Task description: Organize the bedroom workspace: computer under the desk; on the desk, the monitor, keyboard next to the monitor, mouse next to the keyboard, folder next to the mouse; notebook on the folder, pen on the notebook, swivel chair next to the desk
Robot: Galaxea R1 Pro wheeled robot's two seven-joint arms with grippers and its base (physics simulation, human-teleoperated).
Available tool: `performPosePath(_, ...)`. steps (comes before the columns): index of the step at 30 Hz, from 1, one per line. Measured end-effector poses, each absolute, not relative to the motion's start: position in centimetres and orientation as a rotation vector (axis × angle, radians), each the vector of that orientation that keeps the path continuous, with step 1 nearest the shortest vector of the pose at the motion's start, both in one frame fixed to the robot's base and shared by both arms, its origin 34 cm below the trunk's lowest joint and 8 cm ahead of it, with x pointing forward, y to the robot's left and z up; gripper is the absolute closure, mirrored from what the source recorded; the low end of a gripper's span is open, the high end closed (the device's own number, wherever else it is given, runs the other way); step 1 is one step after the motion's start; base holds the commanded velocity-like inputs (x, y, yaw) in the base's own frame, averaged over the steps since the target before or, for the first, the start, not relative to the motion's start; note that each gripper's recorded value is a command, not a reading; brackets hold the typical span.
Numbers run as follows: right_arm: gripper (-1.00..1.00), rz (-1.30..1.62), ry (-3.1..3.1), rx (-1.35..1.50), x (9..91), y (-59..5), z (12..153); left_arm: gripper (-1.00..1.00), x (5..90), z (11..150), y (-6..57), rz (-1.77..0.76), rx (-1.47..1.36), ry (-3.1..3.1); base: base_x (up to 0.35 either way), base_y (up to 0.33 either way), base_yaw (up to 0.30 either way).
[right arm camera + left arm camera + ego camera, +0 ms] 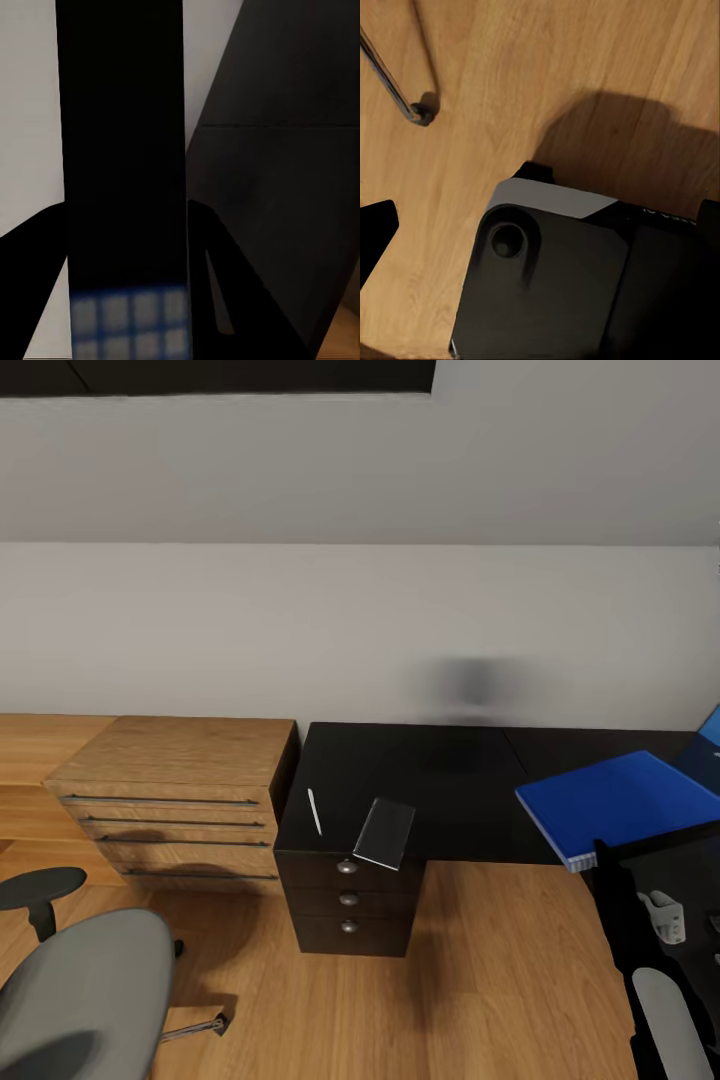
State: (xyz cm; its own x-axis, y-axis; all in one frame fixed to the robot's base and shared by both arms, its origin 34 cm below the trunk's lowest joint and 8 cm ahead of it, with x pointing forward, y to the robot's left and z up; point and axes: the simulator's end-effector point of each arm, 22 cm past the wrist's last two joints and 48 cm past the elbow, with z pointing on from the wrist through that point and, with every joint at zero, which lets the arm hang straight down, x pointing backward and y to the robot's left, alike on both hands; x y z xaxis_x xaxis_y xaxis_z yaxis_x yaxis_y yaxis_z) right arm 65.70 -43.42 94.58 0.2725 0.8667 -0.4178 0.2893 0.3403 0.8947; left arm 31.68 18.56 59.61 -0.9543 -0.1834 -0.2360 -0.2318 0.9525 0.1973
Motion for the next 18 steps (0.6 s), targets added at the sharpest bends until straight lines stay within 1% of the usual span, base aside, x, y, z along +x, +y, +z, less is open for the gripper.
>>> performPosePath(18,1.0,0.547,1.297,1.233,65.6,-43.3,93.4,-1.0,32.0,59.5,19.1,0.335,-0.339,2.848,0.0,0.0,0.0)
